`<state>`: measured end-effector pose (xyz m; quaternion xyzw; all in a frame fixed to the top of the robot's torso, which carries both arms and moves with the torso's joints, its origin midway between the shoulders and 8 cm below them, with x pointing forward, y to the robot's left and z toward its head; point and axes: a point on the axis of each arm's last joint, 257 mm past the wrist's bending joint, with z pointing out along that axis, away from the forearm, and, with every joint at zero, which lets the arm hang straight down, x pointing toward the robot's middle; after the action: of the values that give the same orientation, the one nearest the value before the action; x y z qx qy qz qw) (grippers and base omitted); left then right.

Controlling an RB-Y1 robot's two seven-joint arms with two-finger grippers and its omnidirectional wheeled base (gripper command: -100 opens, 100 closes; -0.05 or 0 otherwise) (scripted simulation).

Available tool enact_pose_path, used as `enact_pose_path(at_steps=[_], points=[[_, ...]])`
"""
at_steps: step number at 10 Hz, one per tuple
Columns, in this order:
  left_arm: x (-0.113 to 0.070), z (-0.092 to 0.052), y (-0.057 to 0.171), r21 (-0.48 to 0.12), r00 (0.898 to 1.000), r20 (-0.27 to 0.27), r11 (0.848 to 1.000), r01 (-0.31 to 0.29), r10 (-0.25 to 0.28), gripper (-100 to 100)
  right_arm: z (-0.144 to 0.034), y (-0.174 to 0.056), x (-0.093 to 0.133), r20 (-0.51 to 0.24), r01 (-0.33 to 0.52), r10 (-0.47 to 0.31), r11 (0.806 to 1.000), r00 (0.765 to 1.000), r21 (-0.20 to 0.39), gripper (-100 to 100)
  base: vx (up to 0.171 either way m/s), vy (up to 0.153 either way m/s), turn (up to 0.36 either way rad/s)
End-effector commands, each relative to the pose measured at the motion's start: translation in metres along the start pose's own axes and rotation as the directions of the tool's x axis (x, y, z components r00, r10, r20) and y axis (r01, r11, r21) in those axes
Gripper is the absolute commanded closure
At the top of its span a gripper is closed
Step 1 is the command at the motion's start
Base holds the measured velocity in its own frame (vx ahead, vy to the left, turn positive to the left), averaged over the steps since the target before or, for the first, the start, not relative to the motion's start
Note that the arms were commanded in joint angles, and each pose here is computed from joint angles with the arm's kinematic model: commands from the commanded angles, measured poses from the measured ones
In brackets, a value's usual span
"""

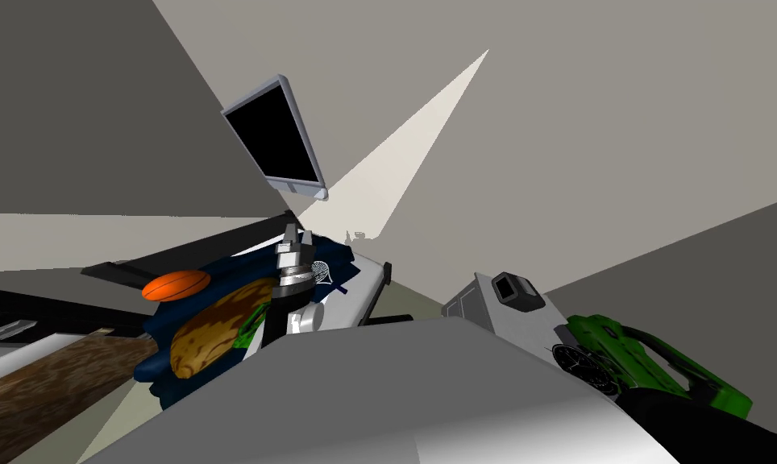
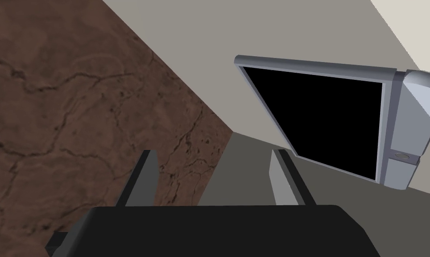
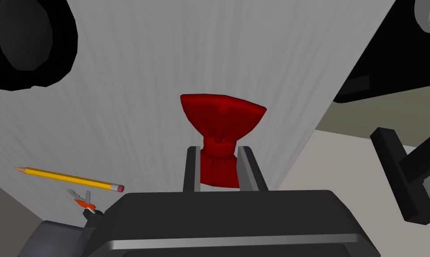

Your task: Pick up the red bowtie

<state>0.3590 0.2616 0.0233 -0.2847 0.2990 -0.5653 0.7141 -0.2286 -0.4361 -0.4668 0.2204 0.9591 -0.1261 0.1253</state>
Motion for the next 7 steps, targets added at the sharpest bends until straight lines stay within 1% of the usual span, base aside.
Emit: enact_pose_path(at_steps=[1,2,3,5,6,7], points=[[0.0,0.0,0.0,0.0,1.0,0.0,1.0,0.0,0.0,0,0.0,0.0,0.0,0.0,0.0,0.0,1.0,1.0,0.0,100,0.0,0.0,0.0],[0.0,0.0,0.0,0.0,1.0,0.0,1.0,0.0,0.0,0,0.0,0.0,0.0,0.0,0.0,0.0,1.0,1.0,0.0,0,0.0,0.0,0.0],[0.0,0.0,0.0,0.0,1.0,0.0,1.0,0.0,0.0,0,-0.01,-0.002,0.001,-0.001,0.006,-0.006,1.0,1.0,0.003,100,0.025,0.001,-0.056],[0.0,0.0,0.0,0.0,1.0,0.0,1.0,0.0,0.0,0,-0.021,-0.004,0.002,-0.002,0.014,-0.014,1.0,1.0,0.004,100,0.038,0.004,-0.05],[0.0,0.0,0.0,0.0,1.0,0.0,1.0,0.0,0.0,0,-0.018,-0.004,0.002,-0.002,0.01,-0.01,1.0,1.0,0.004,100,0.015,0.002,-0.01],[0.0,0.0,0.0,0.0,1.0,0.0,1.0,0.0,0.0,0,-0.018,-0.004,0.002,-0.002,0.011,-0.011,1.0,1.0,0.004,0,0.0,0.0,0.0]])
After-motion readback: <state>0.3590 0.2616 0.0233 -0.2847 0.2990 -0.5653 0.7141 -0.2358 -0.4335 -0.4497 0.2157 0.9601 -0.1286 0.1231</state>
